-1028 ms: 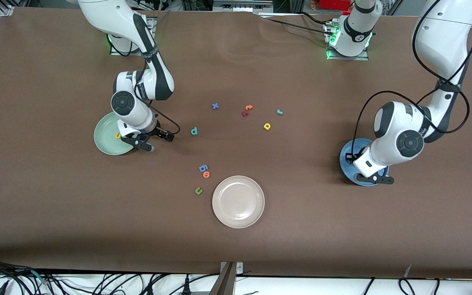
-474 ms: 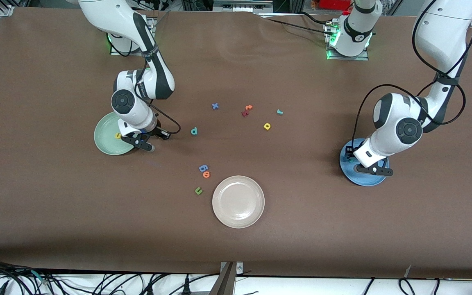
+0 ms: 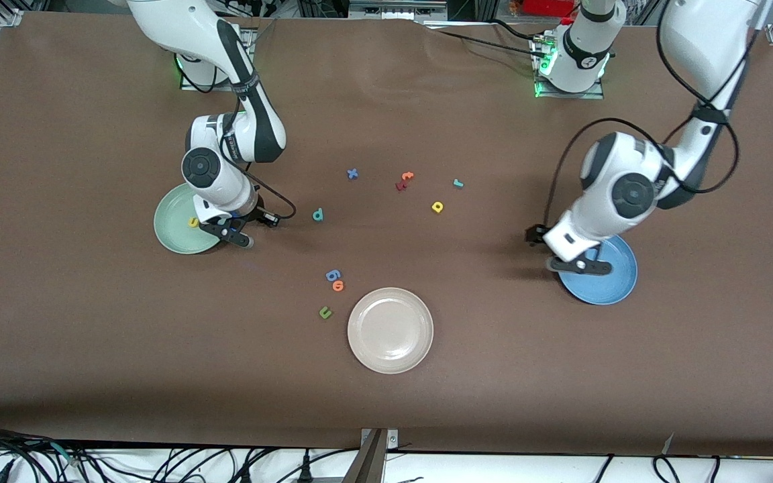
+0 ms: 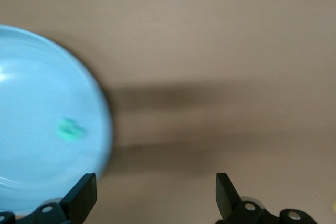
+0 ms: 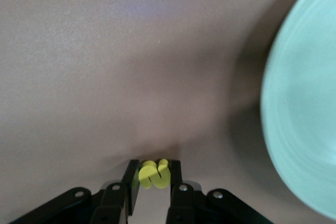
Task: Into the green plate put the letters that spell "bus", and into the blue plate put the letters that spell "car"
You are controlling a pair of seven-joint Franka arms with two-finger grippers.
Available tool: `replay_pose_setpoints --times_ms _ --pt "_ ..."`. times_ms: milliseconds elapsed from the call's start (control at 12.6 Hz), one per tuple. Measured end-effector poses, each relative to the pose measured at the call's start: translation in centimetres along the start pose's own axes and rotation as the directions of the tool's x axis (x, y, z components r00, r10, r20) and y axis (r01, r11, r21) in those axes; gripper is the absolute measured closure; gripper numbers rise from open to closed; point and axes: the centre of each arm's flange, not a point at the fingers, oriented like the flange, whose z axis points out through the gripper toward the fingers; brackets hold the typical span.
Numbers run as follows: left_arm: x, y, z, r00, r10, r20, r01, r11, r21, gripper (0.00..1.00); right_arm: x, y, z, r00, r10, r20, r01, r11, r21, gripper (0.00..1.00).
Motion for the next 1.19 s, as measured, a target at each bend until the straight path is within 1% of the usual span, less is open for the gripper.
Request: replay_pose_setpoints --times_ms 158,237,395,474,553,712,1028,1186 --pt "-2.1 4.8 0.5 1.0 0.005 0.021 -0.005 1.0 -0.015 0.0 1.8 0.9 -4.1 0.997 0.033 0.068 -0.033 0.999 0.001 0.73" --pt "-3.0 6.5 0.8 0.999 0.007 0.031 -0.006 1.0 -0.02 0.0 2.9 2.0 -6.6 0.995 0.042 0.093 -0.042 0.999 -0.009 0.73" --pt "-4.3 9.3 1.4 0.999 -0.002 0.046 0.003 1.0 -0.022 0.0 5.1 5.0 -10.2 0.995 0.043 0.094 -0.038 0.998 -0.052 0.73" --pt "-5.0 10.9 1.9 0.999 -0.013 0.046 0.014 1.0 -0.024 0.0 5.9 6.5 -10.7 0.995 0.031 0.094 -0.025 0.998 -0.062 0.73" --pt "-5.7 12.6 2.5 0.999 -0.022 0.043 0.023 0.999 -0.031 0.0 6.5 7.9 -10.6 0.995 0.015 0.1 -0.008 0.997 -0.071 0.73" --pt "-7.0 15.6 3.9 0.999 -0.016 0.032 0.017 0.999 -0.032 0.0 6.8 10.2 -8.5 0.993 0.001 0.114 0.009 0.996 -0.092 0.73" --pt "-8.8 18.8 7.7 0.998 -0.034 -0.051 0.036 0.998 0.044 0.0 6.3 12.2 -3.3 0.996 0.011 0.088 0.002 0.989 -0.147 0.73" --pt "-9.0 19.2 9.1 0.997 -0.041 -0.069 0.046 0.997 0.063 0.01 6.3 12.1 -2.4 0.996 0.008 0.085 0.006 0.986 -0.164 0.72"
